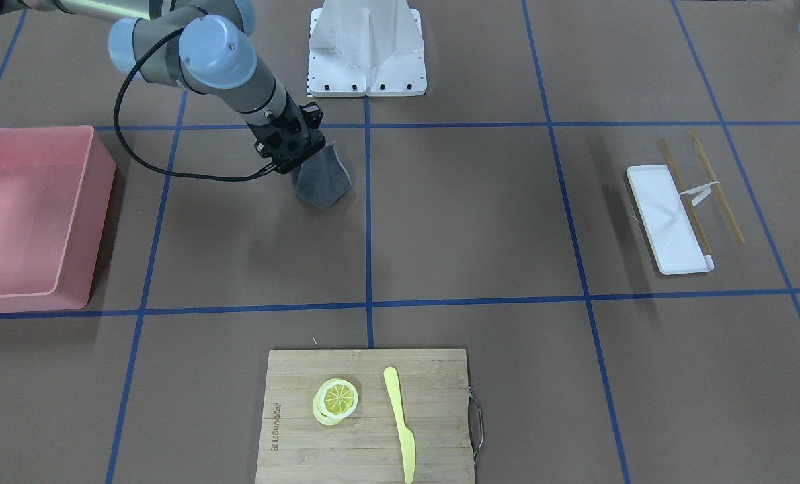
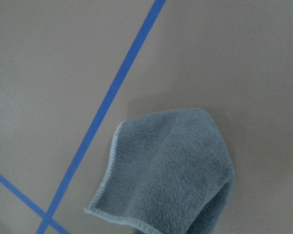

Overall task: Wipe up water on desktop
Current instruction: 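Drag the towel across the table toward the robot with the right gripper, then drag the towel back away from the robot with the right gripper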

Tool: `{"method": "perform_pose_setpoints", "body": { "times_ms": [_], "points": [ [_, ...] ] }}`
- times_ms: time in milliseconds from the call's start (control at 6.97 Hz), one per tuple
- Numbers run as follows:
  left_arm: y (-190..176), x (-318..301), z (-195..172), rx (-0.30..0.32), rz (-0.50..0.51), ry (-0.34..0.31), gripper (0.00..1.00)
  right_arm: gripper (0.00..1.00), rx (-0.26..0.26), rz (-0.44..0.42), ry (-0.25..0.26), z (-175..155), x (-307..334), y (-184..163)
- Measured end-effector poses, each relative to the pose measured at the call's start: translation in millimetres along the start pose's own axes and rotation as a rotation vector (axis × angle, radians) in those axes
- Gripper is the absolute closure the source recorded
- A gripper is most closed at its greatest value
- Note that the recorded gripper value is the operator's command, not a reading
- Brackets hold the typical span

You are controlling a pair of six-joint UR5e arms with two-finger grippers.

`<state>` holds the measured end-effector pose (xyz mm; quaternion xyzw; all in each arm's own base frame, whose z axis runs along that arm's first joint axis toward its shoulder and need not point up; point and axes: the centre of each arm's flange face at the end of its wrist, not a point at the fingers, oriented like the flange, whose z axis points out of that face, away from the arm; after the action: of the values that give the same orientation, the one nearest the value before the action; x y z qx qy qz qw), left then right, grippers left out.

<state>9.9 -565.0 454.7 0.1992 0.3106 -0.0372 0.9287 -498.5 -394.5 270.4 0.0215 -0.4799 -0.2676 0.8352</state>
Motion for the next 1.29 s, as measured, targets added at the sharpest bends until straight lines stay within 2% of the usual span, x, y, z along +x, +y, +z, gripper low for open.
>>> {"method": "perform_pose_setpoints", "body": {
  "times_ms": [287,574,1291],
  "points": [
    [-0.2,-0.6,1.2,-0.001,-0.003,-0.001,0.01,1.00,0.023,0.044,0.030,4.3,51.7,-21.8],
    [0.6,-1.5,2.6,-0.004,-0.006,-0.001,0.01,1.00,0.035,0.101,0.060,-16.1,113.8,-37.5],
    [-1.1,-1.9,5.6,-0.008,-0.007,-0.003,0.02,1.00,0.059,0.271,0.140,-54.5,232.8,-38.6]
  ]
}}
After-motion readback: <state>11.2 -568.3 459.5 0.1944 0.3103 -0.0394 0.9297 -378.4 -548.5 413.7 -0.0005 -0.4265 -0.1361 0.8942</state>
